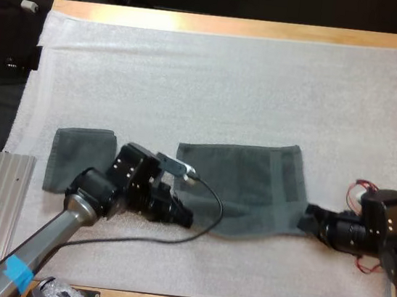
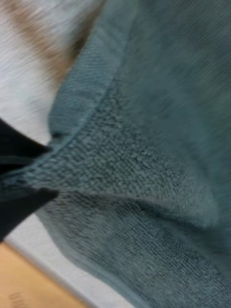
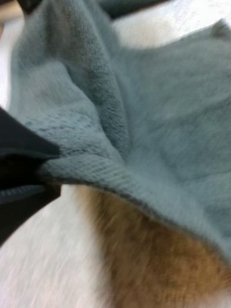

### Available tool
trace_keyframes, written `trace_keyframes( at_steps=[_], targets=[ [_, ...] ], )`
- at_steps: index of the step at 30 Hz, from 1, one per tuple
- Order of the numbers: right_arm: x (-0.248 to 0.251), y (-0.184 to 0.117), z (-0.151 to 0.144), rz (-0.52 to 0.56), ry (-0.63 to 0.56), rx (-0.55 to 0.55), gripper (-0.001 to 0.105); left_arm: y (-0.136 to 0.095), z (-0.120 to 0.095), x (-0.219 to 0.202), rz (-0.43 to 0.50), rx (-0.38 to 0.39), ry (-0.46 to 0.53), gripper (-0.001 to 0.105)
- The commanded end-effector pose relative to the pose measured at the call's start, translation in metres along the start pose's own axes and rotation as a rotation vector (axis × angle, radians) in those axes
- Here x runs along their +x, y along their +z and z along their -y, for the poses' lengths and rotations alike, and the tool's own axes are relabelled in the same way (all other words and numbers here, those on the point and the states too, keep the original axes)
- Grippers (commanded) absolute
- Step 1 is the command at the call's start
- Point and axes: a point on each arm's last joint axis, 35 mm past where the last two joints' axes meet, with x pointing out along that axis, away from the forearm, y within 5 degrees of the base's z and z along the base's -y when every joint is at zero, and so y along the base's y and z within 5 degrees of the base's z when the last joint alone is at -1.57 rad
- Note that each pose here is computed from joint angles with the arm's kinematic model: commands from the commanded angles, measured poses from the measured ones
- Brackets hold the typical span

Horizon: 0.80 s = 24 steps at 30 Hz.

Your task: Pick towel from pile, fold and stack

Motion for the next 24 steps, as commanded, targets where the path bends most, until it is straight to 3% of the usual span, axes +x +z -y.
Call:
trace_keyframes(
  at_steps=[1, 5, 14, 24],
  targets=[
    [0.005, 0.008, -0.002, 0.029, 0.039, 0.027, 0.000, 0.006, -0.004, 0.000, 0.033, -0.010, 0.003, 0.000],
    [0.026, 0.028, -0.001, 0.080, 0.086, 0.123, 0.000, 0.018, -0.021, 0.007, 0.048, -0.068, 0.002, 0.000],
    [0.067, 0.064, 0.005, 0.120, 0.132, 0.259, 0.000, 0.044, -0.051, 0.029, 0.076, -0.217, -0.129, 0.000],
    [0.091, 0.073, 0.019, 0.131, 0.051, 0.382, 0.000, 0.061, -0.079, 0.038, 0.121, -0.344, -0.146, 0.000]
  ],
)
